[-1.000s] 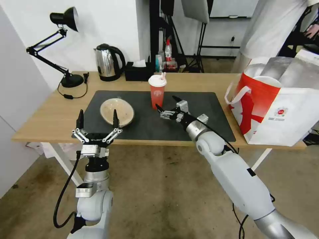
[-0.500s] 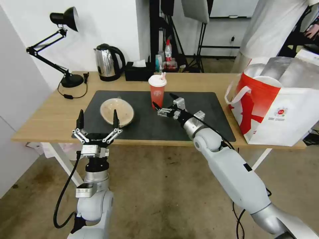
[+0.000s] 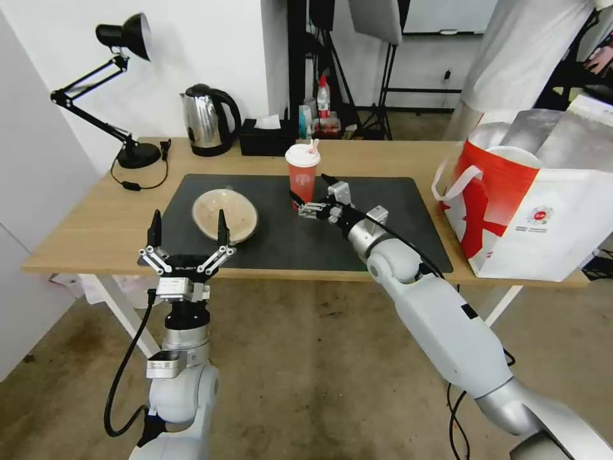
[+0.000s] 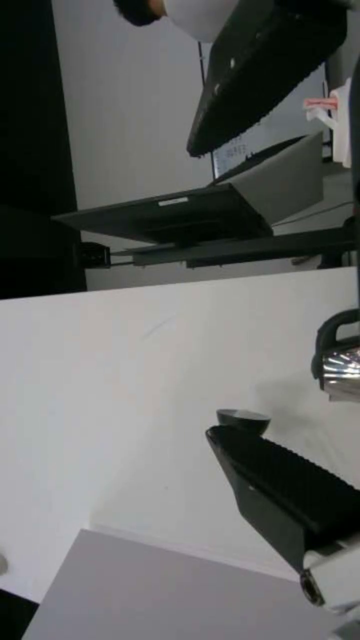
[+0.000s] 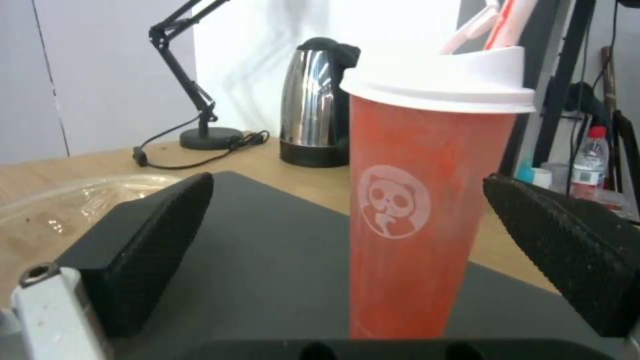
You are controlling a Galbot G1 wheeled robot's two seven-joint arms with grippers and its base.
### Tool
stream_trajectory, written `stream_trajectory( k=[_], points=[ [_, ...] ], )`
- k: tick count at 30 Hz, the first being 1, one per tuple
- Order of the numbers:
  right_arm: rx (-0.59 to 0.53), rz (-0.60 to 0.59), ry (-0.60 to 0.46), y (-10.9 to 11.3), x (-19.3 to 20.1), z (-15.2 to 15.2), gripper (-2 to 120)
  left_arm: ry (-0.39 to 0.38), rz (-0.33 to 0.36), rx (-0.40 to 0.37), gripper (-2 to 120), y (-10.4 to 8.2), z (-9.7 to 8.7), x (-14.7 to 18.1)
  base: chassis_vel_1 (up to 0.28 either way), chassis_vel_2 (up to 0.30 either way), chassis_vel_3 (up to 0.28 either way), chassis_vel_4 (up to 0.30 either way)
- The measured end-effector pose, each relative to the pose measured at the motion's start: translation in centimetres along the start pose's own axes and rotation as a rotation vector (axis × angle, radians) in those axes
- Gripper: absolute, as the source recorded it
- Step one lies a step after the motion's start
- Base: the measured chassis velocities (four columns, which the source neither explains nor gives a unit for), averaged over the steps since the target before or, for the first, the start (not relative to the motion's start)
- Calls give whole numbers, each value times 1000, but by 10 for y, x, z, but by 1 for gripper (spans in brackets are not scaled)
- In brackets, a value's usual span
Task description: Pick up the trash from the table and place it into the takeout bag.
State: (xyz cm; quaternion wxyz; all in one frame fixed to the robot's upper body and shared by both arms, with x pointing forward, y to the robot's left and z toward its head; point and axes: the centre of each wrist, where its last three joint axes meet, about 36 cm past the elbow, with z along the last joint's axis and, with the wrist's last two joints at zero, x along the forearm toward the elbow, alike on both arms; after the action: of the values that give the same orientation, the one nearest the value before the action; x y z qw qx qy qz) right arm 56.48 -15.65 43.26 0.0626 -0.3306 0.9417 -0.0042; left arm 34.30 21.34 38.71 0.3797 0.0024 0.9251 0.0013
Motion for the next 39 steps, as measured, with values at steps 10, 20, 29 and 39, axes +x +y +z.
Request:
stream_trajectory(
  k=[10,20,29,39],
  points=[
    [-2,2,14,0,-10,5,100,1,-1,0,100,0,2,0,0,0,0,0],
    [-1,9,27,-3,-17,9,100,1,-1,-1,100,0,3,0,0,0,0,0],
    [7,15,33,-6,-18,12,97,4,-1,0,100,0,4,1,0,0,0,0],
    [10,19,33,-8,-20,11,99,4,-1,1,100,0,4,1,0,0,0,0]
  ],
)
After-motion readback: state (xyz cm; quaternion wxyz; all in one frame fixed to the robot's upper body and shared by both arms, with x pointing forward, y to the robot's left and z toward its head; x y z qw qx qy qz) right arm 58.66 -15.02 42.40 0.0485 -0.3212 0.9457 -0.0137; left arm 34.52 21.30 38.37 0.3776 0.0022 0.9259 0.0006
